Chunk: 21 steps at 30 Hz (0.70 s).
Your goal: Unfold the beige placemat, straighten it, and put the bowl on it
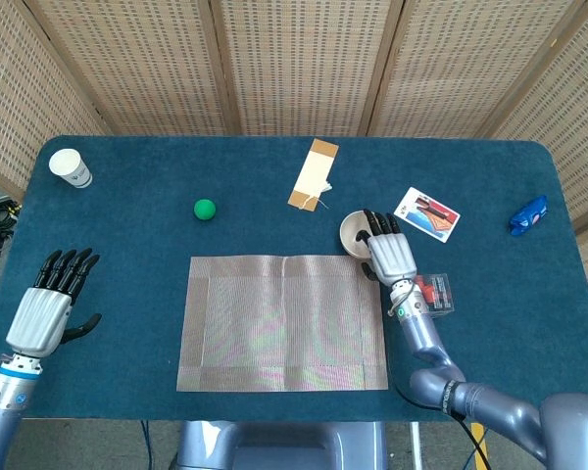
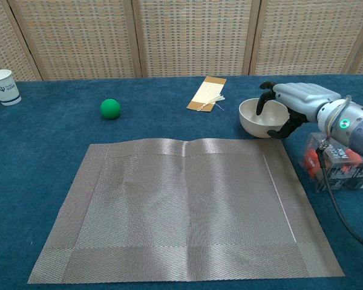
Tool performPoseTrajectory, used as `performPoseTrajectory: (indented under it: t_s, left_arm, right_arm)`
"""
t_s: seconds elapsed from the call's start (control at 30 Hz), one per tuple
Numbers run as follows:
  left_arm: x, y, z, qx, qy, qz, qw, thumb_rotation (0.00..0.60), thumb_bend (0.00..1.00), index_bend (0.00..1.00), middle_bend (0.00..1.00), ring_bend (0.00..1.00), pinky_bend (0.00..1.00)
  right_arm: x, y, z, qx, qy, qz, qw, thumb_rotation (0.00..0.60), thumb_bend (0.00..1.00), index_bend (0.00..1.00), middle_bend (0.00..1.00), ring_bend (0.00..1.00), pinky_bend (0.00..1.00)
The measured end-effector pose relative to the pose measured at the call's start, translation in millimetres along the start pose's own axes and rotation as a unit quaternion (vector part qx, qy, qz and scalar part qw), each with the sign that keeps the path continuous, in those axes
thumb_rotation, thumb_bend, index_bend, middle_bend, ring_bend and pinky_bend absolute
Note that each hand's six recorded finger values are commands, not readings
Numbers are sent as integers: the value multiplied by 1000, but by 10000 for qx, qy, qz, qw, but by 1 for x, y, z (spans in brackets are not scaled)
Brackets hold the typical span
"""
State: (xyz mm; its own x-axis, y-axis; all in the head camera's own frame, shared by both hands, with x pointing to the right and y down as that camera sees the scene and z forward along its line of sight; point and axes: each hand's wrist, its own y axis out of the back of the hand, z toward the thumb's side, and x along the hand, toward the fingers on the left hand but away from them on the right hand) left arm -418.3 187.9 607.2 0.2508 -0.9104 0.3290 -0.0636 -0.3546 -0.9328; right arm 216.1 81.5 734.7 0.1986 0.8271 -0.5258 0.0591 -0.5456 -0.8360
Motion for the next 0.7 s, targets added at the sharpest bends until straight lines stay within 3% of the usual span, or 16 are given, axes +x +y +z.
performPoseTrajectory:
  t_s: [0.27,0.7]
  left_arm:
    - [1,-2,-1,-1,7,9,10000,600,232,0,0,0,0]
    - [3,-3,0,-87,-21,-1,10000,600,231,0,0,0,0]
  right_arm:
    - [-10,-13,-3,7,0,139,9999,600,534,387,88,0,0]
    - [-15,-27,-5,33,-6,119,9999,600,478,611,227,34,48]
